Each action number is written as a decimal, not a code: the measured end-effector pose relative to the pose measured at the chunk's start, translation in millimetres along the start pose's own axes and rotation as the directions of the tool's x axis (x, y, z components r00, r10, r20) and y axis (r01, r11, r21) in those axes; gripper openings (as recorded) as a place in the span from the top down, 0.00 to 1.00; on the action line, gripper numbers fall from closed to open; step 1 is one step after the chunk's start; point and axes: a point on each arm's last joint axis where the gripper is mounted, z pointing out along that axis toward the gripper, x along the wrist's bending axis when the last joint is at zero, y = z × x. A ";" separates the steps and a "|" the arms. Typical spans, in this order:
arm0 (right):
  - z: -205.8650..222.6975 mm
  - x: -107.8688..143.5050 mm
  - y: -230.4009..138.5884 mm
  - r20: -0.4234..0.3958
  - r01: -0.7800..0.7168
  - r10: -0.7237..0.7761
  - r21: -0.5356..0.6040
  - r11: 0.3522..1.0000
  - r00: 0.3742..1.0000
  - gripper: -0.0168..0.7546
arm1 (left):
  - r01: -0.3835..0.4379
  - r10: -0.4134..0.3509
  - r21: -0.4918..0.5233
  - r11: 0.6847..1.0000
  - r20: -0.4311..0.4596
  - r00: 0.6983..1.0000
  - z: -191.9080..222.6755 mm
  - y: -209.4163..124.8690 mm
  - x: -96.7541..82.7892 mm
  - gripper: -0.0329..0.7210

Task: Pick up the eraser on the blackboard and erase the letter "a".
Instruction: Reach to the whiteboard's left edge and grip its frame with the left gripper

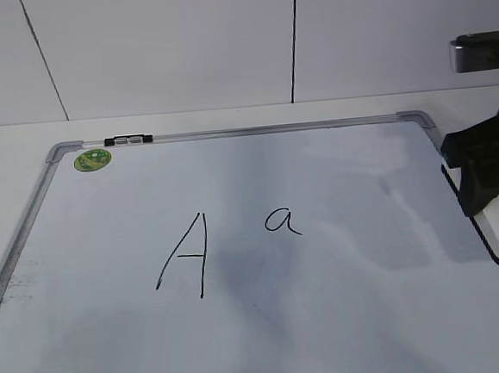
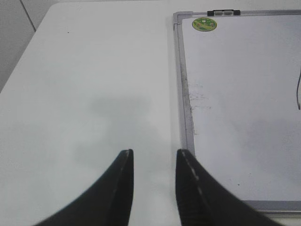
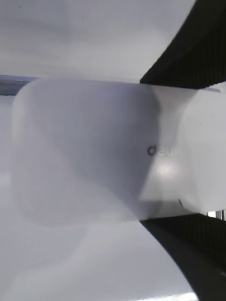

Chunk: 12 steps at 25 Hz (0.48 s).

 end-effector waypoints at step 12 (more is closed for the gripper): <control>10.4 34.7 2.2 -0.014 0.124 -0.124 0.034 0.992 0.992 0.26 | 0.000 0.000 0.000 1.000 0.000 1.000 0.0 0.0 0.0 0.65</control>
